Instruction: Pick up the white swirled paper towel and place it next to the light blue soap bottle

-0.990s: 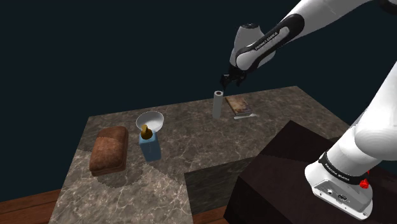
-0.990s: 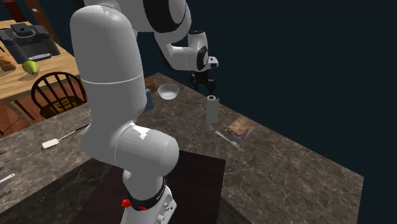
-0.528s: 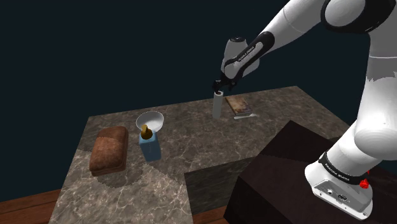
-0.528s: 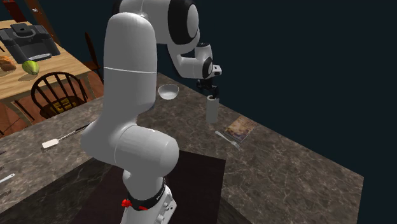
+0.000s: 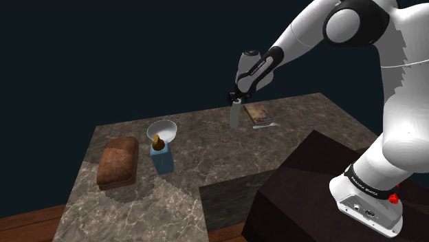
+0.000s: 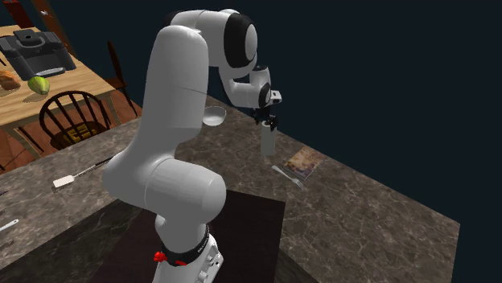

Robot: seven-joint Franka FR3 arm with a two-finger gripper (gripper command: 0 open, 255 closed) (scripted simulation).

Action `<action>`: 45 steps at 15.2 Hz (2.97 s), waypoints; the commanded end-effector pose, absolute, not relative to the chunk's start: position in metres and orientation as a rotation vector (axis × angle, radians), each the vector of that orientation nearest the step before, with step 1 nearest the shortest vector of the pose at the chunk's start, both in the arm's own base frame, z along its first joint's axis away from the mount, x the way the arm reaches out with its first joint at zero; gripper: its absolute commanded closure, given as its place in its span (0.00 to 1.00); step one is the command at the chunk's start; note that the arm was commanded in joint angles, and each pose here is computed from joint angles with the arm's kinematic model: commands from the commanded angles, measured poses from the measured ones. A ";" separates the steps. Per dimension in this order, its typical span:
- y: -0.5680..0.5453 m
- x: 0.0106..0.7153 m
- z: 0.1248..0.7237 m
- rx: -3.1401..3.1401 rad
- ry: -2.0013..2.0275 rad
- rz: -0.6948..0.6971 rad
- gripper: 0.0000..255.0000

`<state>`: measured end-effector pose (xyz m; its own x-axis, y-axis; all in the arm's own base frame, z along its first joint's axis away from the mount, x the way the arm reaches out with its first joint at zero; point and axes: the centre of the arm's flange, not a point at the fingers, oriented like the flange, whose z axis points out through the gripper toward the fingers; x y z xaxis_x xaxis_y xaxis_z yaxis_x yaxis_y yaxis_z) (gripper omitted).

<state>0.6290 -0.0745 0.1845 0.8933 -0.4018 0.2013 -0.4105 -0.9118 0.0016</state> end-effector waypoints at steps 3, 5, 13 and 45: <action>-0.075 0.630 0.176 3.014 -0.647 0.306 0.00; -0.075 0.630 0.176 3.014 -0.647 0.306 0.00; -0.075 0.630 0.176 3.014 -0.647 0.306 1.00; -0.075 0.630 0.313 3.014 -0.647 0.306 1.00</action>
